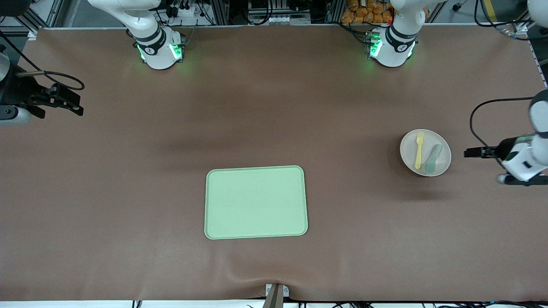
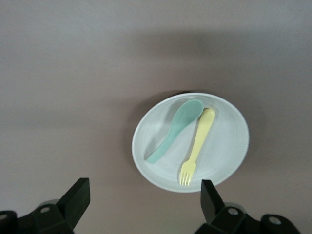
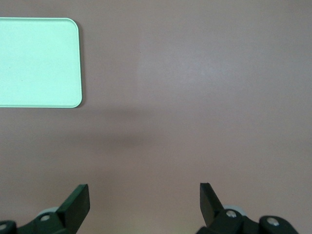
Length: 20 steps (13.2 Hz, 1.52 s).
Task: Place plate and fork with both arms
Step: 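Move the left gripper toward the white plate with the utensils, then grasp the white plate rim with the left gripper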
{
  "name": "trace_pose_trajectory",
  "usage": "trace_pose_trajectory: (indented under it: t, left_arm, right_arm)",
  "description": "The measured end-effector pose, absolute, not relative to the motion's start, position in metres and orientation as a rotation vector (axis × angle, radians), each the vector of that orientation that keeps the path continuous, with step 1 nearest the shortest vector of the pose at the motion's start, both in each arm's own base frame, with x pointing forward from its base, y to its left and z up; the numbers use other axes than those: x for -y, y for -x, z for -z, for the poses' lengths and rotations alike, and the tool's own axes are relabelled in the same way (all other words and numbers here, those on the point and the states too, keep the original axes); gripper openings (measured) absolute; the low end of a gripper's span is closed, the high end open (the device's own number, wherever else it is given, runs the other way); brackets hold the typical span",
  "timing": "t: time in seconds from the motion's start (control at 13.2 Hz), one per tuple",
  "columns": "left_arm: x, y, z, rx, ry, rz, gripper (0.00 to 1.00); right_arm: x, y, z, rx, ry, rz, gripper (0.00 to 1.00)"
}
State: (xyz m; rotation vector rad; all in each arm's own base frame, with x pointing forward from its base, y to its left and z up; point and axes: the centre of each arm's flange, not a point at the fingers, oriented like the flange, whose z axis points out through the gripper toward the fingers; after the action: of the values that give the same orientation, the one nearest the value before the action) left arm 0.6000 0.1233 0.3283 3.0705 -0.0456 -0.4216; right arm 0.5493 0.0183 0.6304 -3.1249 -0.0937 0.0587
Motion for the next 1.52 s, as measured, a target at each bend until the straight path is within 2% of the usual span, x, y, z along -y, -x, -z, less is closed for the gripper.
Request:
trace_pose_trajectory:
  t: [0.23,0.68,1.37,1.52]
  left_arm:
    - [-0.116,-0.587,-0.271,0.191,-3.032,0.48,1.0]
    - [-0.157,-0.58,-0.201,0.388,-2.978,0.449,1.0]
    - [-0.152,-0.581,-0.174,0.42,-2.967,0.441,1.0]
    - [-0.154,-0.581,-0.171,0.434,-2.964,0.437,0.96]
  right_arm:
    - [-0.017,-0.549,-0.63,0.09,3.125,-0.06,1.0]
    - [-0.017,-0.549,-0.63,0.09,3.125,-0.06,1.0]
    - [-0.017,-0.55,-0.63,0.09,3.125,-0.058,1.0]
    - [-0.017,-0.55,-0.63,0.09,3.125,-0.058,1.0]
